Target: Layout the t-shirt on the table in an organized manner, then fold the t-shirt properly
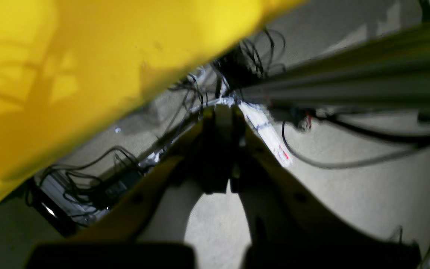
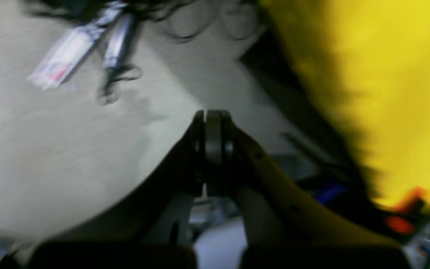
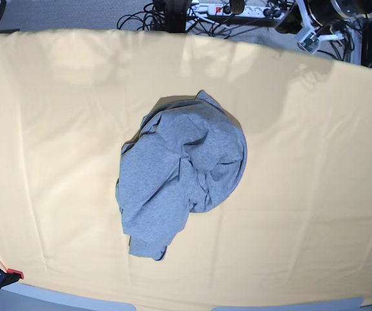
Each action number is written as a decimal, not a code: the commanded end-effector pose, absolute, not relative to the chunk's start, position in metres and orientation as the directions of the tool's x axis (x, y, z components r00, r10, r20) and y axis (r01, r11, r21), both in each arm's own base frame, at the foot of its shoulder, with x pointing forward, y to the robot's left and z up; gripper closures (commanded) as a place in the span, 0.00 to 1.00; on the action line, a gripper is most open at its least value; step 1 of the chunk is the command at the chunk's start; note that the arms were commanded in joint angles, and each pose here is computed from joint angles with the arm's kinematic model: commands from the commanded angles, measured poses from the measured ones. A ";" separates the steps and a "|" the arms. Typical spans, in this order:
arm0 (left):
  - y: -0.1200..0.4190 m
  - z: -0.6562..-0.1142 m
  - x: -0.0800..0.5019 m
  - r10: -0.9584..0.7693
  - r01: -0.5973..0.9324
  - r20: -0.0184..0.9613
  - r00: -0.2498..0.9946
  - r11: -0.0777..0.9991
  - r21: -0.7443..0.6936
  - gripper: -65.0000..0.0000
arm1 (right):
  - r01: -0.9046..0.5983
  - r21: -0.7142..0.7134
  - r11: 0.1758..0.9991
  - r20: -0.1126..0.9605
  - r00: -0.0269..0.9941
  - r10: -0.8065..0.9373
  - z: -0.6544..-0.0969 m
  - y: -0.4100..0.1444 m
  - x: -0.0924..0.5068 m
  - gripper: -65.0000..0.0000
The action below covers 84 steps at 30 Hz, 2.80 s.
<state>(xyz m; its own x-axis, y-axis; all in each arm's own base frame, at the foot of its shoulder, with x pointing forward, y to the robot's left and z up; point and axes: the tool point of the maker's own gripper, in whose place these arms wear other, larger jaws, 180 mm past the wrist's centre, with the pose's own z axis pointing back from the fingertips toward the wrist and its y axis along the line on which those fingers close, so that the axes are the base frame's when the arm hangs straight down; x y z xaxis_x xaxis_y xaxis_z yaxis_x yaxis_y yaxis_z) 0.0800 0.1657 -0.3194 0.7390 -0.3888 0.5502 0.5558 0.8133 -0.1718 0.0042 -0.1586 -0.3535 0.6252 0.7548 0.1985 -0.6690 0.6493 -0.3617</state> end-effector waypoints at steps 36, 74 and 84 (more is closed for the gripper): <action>0.136 -0.225 0.213 -0.460 0.737 0.865 0.200 0.652 0.177 1.00 | -0.225 -0.763 0.606 0.487 0.416 0.768 -0.264 -0.203 0.198 1.00; 0.136 -0.212 0.377 -0.604 0.754 0.794 0.069 0.552 0.355 1.00 | -0.276 -0.698 0.661 0.547 0.389 0.741 -0.273 -0.181 0.196 1.00; 0.214 -0.149 0.372 -0.595 0.684 0.797 0.104 0.625 0.376 1.00 | -0.490 -0.512 0.706 0.676 0.278 0.683 -0.282 -0.125 0.201 1.00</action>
